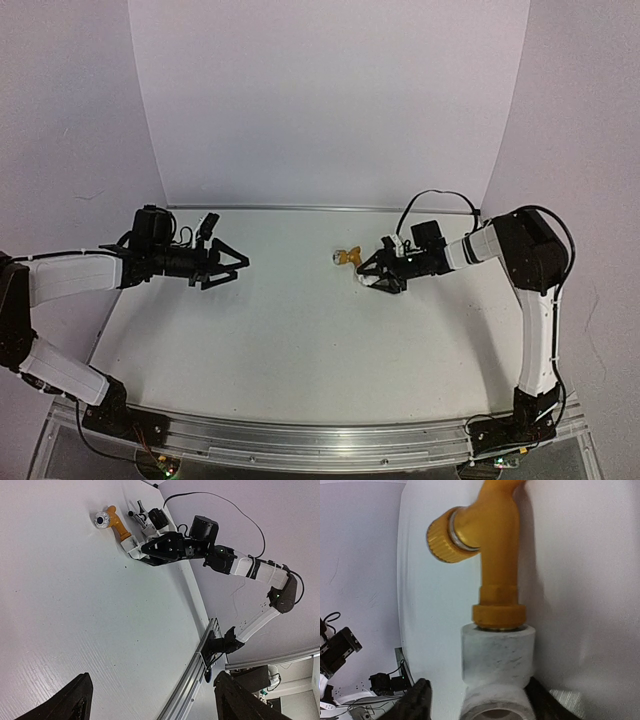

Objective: Install the water faucets

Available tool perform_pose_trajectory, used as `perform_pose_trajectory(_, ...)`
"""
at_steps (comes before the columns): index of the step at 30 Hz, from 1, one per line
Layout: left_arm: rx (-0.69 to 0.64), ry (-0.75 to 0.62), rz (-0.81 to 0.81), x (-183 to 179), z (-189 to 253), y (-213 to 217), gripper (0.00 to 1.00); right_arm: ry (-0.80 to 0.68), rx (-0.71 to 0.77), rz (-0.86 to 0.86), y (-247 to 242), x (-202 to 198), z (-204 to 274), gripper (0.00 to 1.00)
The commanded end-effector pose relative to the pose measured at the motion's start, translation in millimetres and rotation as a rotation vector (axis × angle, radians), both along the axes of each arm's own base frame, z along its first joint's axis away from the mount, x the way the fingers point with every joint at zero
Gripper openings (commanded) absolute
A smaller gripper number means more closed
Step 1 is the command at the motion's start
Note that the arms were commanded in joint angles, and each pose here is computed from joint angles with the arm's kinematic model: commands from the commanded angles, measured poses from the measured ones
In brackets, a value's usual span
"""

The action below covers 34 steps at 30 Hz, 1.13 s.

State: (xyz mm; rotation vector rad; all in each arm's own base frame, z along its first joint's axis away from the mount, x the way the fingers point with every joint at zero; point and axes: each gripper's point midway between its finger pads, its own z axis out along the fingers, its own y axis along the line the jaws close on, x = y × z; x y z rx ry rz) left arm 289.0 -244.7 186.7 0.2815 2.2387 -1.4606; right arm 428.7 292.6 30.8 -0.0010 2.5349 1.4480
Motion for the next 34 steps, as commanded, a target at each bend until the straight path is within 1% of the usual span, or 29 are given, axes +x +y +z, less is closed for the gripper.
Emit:
perform_pose_trajectory(1, -0.034, -0.086, -0.014, 3, 29, -3, 0.87, -0.088, -0.166, -0.049, -26, 0, 7, 0.73)
perform_pose_trajectory(2, -0.034, -0.092, -0.008, 2, 31, -2, 0.87, -0.095, -0.194, -0.051, -32, -6, 6, 0.79)
perform_pose_trajectory(3, -0.036, -0.103, -0.002, 2, 34, -1, 0.86, -0.115, -0.224, -0.054, -39, -11, 11, 0.83)
perform_pose_trajectory(6, -0.033, -0.159, 0.04, 2, 49, 4, 0.86, -0.175, -0.295, -0.035, -56, -33, 34, 0.85)
perform_pose_trajectory(8, -0.027, -0.212, 0.083, 2, 61, 10, 0.86, -0.236, -0.327, -0.027, -66, -48, 61, 0.86)
perform_pose_trajectory(12, -0.015, -0.361, 0.229, 4, 98, 32, 0.88, -0.382, -0.438, -0.058, -96, -71, 110, 0.97)
perform_pose_trajectory(16, -0.016, -0.512, 0.4, -1, 139, 61, 0.9, -0.564, -0.575, -0.163, -135, -88, 172, 0.98)
perform_pose_trajectory(19, -0.036, -0.636, 0.508, -16, 173, 84, 0.9, -0.709, -0.621, -0.285, -162, -103, 224, 0.98)
perform_pose_trajectory(21, -0.046, -0.71, 0.569, -26, 193, 98, 0.91, -0.812, -0.627, -0.354, -176, -115, 260, 0.98)
perform_pose_trajectory(24, -0.061, -0.787, 0.631, -40, 214, 113, 0.93, -0.921, -0.598, -0.457, -192, -134, 305, 0.98)
perform_pose_trajectory(27, -0.071, -0.829, 0.673, -50, 226, 123, 0.93, -0.969, -0.572, -0.538, -202, -142, 337, 0.98)
perform_pose_trajectory(30, -0.07, -0.837, 0.7, -52, 231, 129, 0.93, -0.983, -0.556, -0.589, -209, -147, 350, 0.98)
perform_pose_trajectory(34, -0.066, -0.819, 0.707, -50, 229, 130, 0.93, -0.991, -0.54, -0.6, -210, -149, 348, 0.98)
